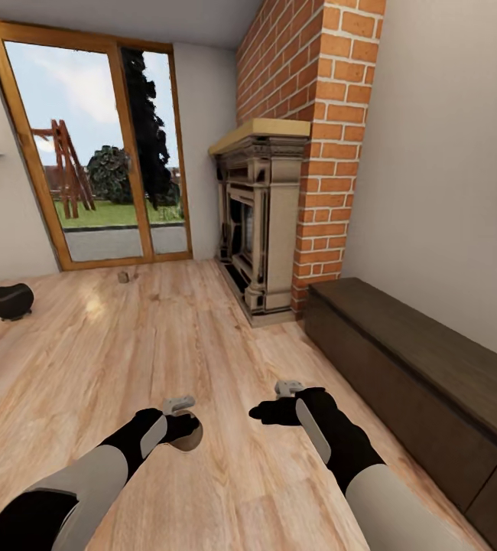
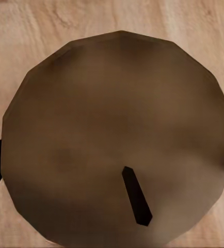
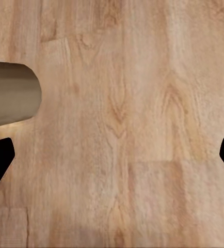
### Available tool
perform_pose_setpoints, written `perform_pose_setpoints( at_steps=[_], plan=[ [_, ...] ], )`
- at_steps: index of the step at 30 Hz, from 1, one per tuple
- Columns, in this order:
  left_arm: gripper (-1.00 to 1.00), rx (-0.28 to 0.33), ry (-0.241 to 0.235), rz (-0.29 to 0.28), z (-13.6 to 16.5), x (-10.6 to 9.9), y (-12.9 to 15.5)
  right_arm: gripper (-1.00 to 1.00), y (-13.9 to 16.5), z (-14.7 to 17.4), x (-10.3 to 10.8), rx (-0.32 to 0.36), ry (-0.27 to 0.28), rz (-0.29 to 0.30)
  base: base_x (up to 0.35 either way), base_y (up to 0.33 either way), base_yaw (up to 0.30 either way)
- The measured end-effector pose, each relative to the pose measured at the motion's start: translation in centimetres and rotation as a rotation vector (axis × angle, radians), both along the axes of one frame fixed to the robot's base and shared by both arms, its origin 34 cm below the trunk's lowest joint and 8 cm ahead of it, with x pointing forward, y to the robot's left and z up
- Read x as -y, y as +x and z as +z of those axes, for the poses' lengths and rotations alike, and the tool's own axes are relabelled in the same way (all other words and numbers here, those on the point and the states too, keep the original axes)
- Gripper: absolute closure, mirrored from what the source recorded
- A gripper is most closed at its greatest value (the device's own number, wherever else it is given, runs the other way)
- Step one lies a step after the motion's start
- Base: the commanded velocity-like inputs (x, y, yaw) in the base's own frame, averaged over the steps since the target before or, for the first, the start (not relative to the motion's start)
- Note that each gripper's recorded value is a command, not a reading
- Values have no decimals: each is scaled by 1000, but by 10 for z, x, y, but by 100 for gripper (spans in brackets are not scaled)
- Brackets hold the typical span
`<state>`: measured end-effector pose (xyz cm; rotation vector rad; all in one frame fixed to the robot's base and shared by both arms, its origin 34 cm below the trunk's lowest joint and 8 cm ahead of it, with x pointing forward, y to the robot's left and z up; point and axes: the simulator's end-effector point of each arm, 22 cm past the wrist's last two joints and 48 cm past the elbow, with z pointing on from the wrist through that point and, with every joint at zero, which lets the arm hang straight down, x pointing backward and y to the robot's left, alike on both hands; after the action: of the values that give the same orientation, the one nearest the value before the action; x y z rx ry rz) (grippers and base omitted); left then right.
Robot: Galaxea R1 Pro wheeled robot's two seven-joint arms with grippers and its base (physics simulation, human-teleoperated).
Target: Place each of the two pumpkins and all three candles from the living room inside a cabinet in the living room (use any cabinet), then make sure every cabinet is closed, and position the cauldron so it is next to a table in the living room.
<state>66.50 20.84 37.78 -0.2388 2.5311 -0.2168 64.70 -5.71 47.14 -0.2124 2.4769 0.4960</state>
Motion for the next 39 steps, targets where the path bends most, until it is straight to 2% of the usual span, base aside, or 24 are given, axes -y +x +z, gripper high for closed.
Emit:
perform_pose_setpoints(
  at_steps=[25,39],
  plan=[
    [100,13,-1,-3,8,2,2,-100,1,8,1,13,7,-6,16,335,-272],
    [100,23,-2,-4,13,4,3,-100,2,13,1,23,7,-5,137,329,-275]
  ],
)
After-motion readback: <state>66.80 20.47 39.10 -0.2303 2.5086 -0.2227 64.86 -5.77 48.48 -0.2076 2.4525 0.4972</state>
